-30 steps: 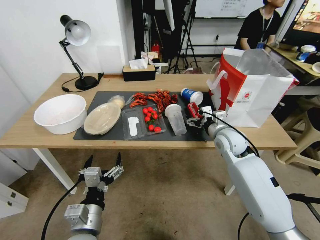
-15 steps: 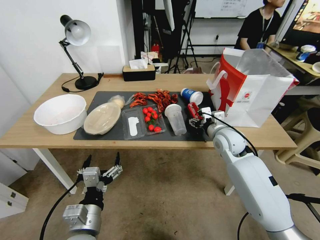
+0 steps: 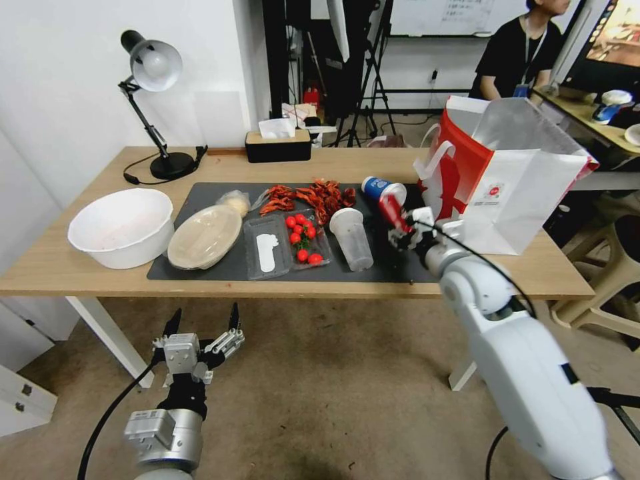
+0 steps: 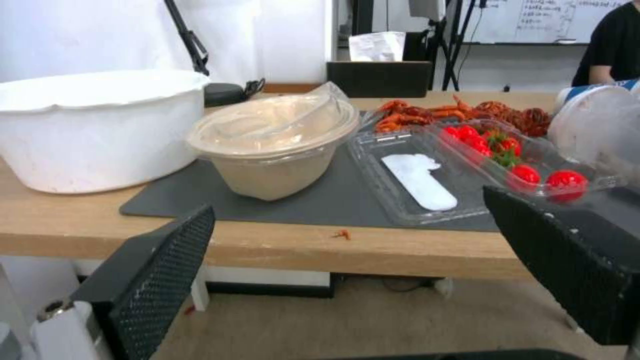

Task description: Pick up the trash from the table and place it into the takeout bag.

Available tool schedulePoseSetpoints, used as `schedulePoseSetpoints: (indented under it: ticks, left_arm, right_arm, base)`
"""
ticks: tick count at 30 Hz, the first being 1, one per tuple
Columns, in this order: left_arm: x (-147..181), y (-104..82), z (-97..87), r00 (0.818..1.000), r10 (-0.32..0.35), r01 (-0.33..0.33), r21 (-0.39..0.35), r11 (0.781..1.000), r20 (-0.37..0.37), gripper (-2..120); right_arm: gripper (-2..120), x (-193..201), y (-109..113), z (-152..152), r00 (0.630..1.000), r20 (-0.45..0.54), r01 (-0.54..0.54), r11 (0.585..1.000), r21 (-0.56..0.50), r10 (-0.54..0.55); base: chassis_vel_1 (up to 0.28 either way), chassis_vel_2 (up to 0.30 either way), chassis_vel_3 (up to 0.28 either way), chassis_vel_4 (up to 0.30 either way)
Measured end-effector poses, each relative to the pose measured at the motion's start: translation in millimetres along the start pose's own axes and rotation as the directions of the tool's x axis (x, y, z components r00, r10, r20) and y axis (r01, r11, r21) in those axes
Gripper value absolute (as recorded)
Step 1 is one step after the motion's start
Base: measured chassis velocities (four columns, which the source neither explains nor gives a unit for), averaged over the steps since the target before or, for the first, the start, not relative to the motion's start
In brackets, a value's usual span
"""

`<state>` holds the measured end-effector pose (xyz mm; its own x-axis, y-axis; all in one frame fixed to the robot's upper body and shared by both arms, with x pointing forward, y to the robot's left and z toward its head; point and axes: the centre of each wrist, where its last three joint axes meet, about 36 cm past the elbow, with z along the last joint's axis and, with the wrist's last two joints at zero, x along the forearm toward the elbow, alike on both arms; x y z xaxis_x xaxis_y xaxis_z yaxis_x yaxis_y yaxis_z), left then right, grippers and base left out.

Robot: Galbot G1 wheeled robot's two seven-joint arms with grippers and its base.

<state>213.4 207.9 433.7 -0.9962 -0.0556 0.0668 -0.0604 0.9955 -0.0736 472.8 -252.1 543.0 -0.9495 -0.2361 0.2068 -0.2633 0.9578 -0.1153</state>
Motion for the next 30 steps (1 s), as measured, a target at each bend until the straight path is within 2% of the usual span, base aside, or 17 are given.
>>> schedulePoseSetpoints:
  ticks: [1,3,5,6,8,12,21,24,26,27,28,29,30]
  left_arm:
    - [0.1,-0.2,-0.3,1.000,0.000,0.000,0.000,1.000,0.001,100]
    - [0.2,-0.4,-0.5,1.000,0.000,0.000,0.000,1.000,0.001,100]
    - [1.1,-0.9,-0.6,1.000,-0.001,0.001,-0.001,1.000,0.002,100]
    - [1.1,-0.9,-0.6,1.000,-0.001,0.001,-0.001,1.000,0.002,100]
    - [1.7,-1.2,-0.6,1.000,-0.002,0.002,-0.002,1.000,0.002,100]
    - [2.2,-1.5,-0.8,1.000,-0.002,0.002,-0.002,1.000,0.002,100]
    - [2.6,-2.2,-2.6,1.000,-0.003,0.003,0.001,1.000,0.006,100]
    - [2.6,-2.4,-3.2,1.000,-0.004,0.004,0.003,1.000,0.008,100]
    - [2.7,-2.4,-3.1,1.000,-0.004,0.004,0.003,1.000,0.008,100]
    - [2.8,-2.3,-3.0,1.000,-0.004,0.004,0.003,1.000,0.008,100]
    - [2.9,-2.3,-3.0,1.000,-0.004,0.004,0.003,1.000,0.008,100]
    - [2.9,-2.3,-3.0,1.000,-0.004,0.004,0.003,1.000,0.008,100]
    - [2.9,-2.0,-2.4,1.000,-0.004,0.004,0.003,1.000,0.008,100]
  right_arm:
    - [41,6.5,-6.6,-11.7,0.999,0.051,0.004,1.000,0.011,-0.004]
    - [41,10.0,-10.5,-18.8,0.997,0.079,0.003,1.000,0.017,-0.004]
    - [41,24.5,-28.4,-56.8,0.981,0.194,0.000,1.000,0.020,-0.004]
    - [41,24.5,-28.4,-56.8,0.981,0.194,0.000,1.000,0.020,-0.004]
    - [41,31.1,-40.4,-84.9,0.967,0.256,-0.010,1.000,0.006,0.008]
    - [41,34.1,-50.7,-104.2,0.957,0.288,-0.029,1.000,0.002,0.027]
    - [41,29.8,-76.4,-125.7,0.958,0.270,-0.096,0.995,-0.020,0.098]
    - [41,25.6,-100.5,-141.9,0.961,0.188,-0.186,0.977,-0.105,0.203]
    - [41,24.2,-106.4,-145.0,0.959,0.158,-0.214,0.968,-0.134,0.234]
    - [43,23.5,-108.9,-146.0,0.958,0.147,-0.224,0.964,-0.145,0.245]
    - [49,22.8,-111.1,-146.8,0.957,0.138,-0.234,0.960,-0.155,0.255]
    - [49,22.8,-111.1,-146.8,0.957,0.138,-0.234,0.960,-0.155,0.255]
    - [56,20.2,-117.7,-148.4,0.950,0.113,-0.267,0.947,-0.179,0.290]
  base:
    - [0.000,0.000,0.000,0.000]
    - [0.000,0.000,0.000,0.000]
    - [0.000,0.000,0.000,0.000]
    - [0.000,0.000,0.000,0.000]
    - [0.000,0.000,0.000,0.000]
    - [0.000,0.000,0.000,0.000]
    - [0.000,0.000,0.000,0.000]
    - [0.000,0.000,0.000,0.000]
    - [0.000,0.000,0.000,0.000]
    - [0.000,0.000,0.000,0.000]
    - [0.000,0.000,0.000,0.000]
    - [0.000,0.000,0.000,0.000]
    - [0.000,0.000,0.000,0.000]
